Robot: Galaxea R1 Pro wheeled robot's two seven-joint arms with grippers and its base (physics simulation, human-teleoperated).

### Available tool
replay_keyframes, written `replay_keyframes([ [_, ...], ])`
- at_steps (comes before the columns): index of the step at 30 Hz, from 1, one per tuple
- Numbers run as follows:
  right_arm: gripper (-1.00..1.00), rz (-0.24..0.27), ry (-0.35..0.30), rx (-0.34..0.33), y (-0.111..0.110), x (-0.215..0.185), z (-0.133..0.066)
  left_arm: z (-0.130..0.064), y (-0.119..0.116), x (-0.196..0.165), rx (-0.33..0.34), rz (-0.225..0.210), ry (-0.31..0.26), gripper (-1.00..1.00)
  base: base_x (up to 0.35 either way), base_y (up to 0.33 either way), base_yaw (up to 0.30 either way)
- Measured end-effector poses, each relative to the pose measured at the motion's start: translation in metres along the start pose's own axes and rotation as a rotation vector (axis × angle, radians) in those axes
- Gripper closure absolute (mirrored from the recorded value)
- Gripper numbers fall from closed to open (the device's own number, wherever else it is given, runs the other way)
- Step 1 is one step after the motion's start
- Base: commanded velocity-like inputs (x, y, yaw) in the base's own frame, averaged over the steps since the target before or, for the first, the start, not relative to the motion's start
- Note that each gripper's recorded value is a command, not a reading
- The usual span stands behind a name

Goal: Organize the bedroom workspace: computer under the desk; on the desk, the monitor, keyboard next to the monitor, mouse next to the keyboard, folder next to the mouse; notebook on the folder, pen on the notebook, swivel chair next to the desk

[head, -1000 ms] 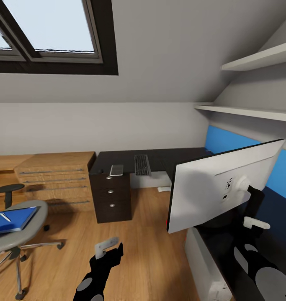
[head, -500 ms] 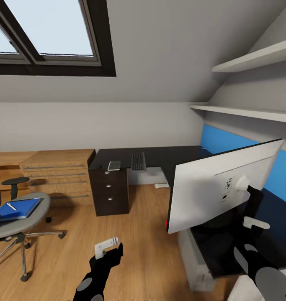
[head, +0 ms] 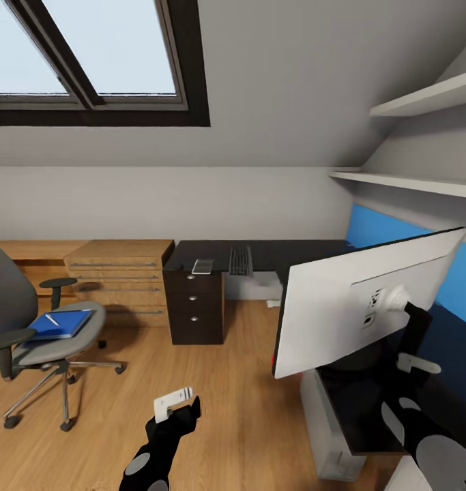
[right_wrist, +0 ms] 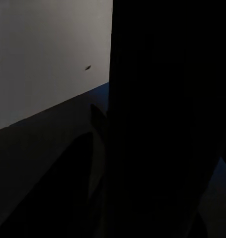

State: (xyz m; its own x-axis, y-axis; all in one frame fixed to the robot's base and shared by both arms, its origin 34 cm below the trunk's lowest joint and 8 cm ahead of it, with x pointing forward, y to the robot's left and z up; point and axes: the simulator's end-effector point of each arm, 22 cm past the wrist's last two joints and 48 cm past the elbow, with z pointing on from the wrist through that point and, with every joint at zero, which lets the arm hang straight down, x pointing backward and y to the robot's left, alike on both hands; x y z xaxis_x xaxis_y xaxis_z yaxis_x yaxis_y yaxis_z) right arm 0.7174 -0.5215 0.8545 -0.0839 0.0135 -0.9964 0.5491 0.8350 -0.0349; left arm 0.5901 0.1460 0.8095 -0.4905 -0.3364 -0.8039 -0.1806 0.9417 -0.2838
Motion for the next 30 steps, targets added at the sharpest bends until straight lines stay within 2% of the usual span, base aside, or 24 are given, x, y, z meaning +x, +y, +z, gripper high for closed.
replay_keyframes([
  [6,1.0,-0.012,-0.002,-0.012,0.0037,0.0021,-0.0017,0.0008,0.0012,0.0019,-0.004,0.003,0.004,-1.0,0.0,0.0,0.176],
  [30,1.0,-0.009,-0.001,-0.009,0.003,0.0018,-0.0013,0.0009,0.0019,0.0022,-0.006,0.004,0.004,-1.0,0.0,0.0,0.004],
])
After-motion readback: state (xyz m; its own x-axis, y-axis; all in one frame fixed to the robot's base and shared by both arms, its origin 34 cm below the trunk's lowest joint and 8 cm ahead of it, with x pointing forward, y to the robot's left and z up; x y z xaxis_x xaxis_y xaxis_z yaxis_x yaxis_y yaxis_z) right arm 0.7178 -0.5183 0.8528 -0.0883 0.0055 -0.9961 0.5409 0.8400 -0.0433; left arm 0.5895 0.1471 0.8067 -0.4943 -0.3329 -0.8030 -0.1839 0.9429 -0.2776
